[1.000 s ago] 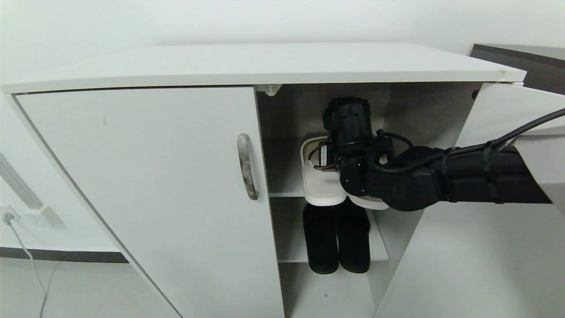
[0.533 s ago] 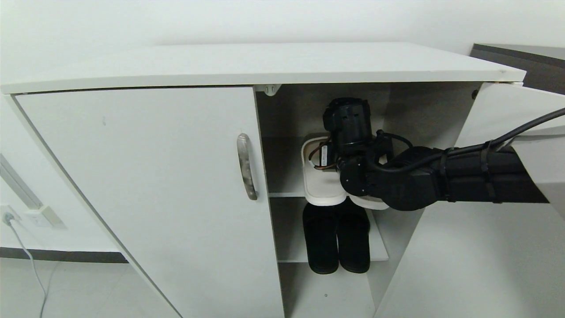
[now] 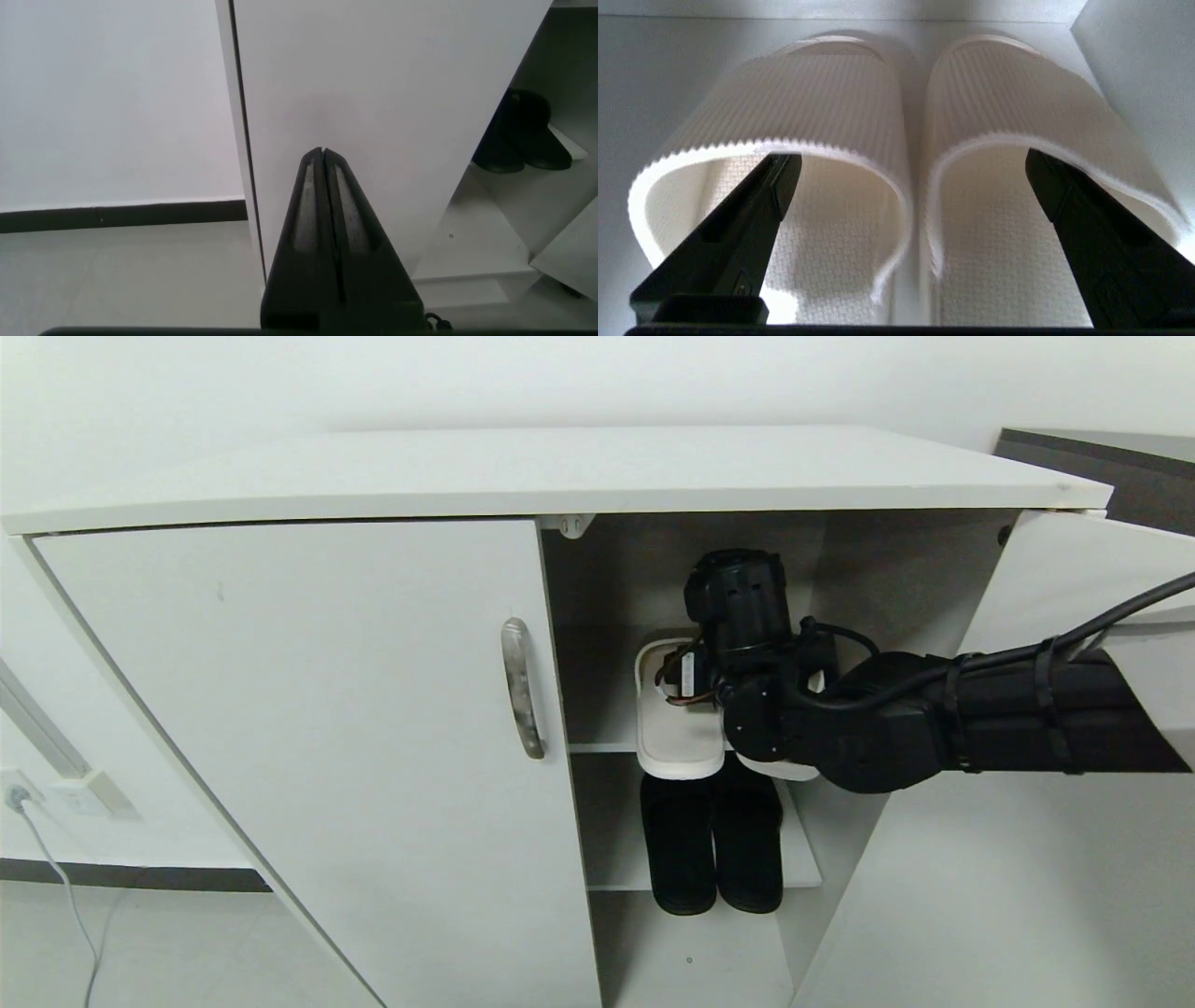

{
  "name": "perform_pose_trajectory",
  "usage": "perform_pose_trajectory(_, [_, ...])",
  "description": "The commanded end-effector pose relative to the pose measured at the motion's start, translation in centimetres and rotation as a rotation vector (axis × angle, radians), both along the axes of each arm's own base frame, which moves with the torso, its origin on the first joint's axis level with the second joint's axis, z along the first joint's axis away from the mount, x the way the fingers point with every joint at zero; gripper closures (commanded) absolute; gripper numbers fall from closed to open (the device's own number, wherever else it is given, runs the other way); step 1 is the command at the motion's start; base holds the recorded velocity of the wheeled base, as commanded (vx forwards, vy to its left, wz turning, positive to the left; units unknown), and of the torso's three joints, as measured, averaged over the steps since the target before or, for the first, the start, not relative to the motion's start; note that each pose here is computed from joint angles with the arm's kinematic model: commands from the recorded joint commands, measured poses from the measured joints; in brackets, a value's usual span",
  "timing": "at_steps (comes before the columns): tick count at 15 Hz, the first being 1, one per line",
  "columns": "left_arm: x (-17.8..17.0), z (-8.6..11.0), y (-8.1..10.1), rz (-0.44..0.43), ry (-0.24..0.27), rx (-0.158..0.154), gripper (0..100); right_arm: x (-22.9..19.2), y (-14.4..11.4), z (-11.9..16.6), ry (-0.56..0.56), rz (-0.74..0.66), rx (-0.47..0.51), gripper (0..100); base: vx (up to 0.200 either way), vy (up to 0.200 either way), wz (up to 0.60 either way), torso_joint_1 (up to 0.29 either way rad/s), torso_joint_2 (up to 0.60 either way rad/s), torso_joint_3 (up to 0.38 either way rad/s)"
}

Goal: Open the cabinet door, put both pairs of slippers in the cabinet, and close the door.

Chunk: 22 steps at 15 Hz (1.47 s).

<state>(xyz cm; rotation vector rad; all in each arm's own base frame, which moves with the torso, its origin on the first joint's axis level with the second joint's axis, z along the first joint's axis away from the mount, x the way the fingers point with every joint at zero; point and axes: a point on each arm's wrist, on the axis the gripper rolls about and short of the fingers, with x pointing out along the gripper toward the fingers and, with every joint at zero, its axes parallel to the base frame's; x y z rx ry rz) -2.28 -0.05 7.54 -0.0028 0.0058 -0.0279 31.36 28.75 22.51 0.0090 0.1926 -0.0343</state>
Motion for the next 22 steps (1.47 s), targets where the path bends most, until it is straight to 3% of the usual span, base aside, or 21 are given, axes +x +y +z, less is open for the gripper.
perform_pose_trajectory(1, [0.0, 0.0, 0.0, 0.000, 0.000, 0.000, 100, -1.8, -0.5, 1.5, -0.016, 0.021, 0.014, 0, 0.000, 0.000, 0.00, 0.000, 0.00, 0.000])
perform_pose_trajectory(8, [0.0, 0.0, 0.0, 0.000, 0.000, 0.000, 100, -7.1, -2.6, 1.3, 0.028, 0.089, -0.028, 0, 0.000, 0.000, 0.00, 0.000, 0.00, 0.000])
perform_pose_trajectory(13, [0.0, 0.0, 0.0, 0.000, 0.000, -0.002, 100, -12.9, -4.1, 1.6, 0.032, 0.276, 0.001, 0, 0.000, 0.000, 0.00, 0.000, 0.00, 0.000])
perform_pose_trajectory(14, [0.0, 0.0, 0.0, 0.000, 0.000, -0.002, 100, -13.2, -4.3, 1.2, 0.029, 0.285, 0.006, 100, 0.000, 0.000, 0.00, 0.000, 0.00, 0.000])
perform_pose_trajectory(22, [0.0, 0.0, 0.0, 0.000, 0.000, -0.002, 100, -14.2, -4.8, -1.7, 0.011, 0.500, 0.056, 100, 0.000, 0.000, 0.00, 0.000, 0.00, 0.000])
